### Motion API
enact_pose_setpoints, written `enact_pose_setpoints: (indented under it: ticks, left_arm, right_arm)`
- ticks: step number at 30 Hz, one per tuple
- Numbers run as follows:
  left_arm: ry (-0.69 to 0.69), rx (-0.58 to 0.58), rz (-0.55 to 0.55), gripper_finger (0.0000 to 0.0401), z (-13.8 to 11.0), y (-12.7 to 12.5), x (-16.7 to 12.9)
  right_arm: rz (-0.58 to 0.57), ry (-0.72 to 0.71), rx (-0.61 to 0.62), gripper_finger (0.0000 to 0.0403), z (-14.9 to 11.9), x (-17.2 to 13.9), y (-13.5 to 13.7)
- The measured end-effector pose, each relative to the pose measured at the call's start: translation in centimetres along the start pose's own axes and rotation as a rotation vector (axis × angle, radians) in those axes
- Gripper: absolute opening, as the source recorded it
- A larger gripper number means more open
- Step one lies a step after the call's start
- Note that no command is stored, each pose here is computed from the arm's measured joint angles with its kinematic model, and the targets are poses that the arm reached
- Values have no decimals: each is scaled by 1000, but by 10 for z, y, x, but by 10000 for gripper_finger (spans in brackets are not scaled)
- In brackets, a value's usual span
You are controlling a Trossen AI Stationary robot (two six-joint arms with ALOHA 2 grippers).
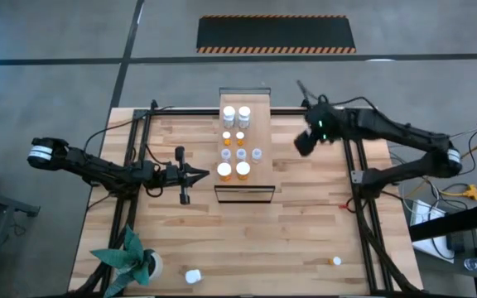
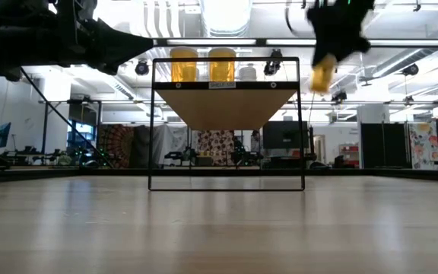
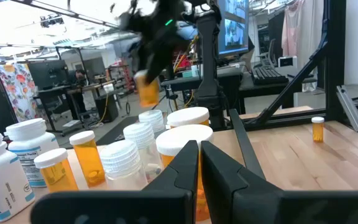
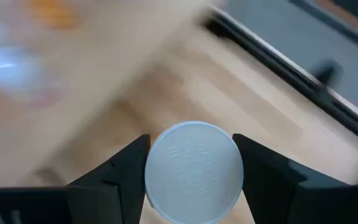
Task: Pick and place medicine bottles onto shelf by color
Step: Put the big orange pill bottle aligned with the other big orange pill bottles on the shelf
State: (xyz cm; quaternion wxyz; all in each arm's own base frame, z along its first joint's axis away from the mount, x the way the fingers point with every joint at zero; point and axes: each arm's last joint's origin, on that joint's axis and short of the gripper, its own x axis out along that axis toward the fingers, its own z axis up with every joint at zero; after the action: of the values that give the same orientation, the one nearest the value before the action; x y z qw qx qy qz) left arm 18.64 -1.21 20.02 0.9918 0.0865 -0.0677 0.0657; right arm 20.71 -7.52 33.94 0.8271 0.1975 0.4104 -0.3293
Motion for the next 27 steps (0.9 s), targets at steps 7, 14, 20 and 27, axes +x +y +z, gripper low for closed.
enact_pose_setpoints:
  ticks: [7, 14, 20, 27]
  left_arm:
    - [-2, 0, 2, 2, 0, 0, 0]
    - [2, 1, 2, 2, 0, 0, 0]
    - [8, 1, 1, 2, -1, 0, 0]
    - [10, 1, 0, 2, -1, 0, 0]
  right_arm:
    - [114, -116, -333, 205, -9, -34, 89]
    - [92, -42, -516, 206, 2, -13, 139]
    - [63, 20, -575, 206, 6, 9, 160]
    - [73, 58, -593, 206, 10, 24, 173]
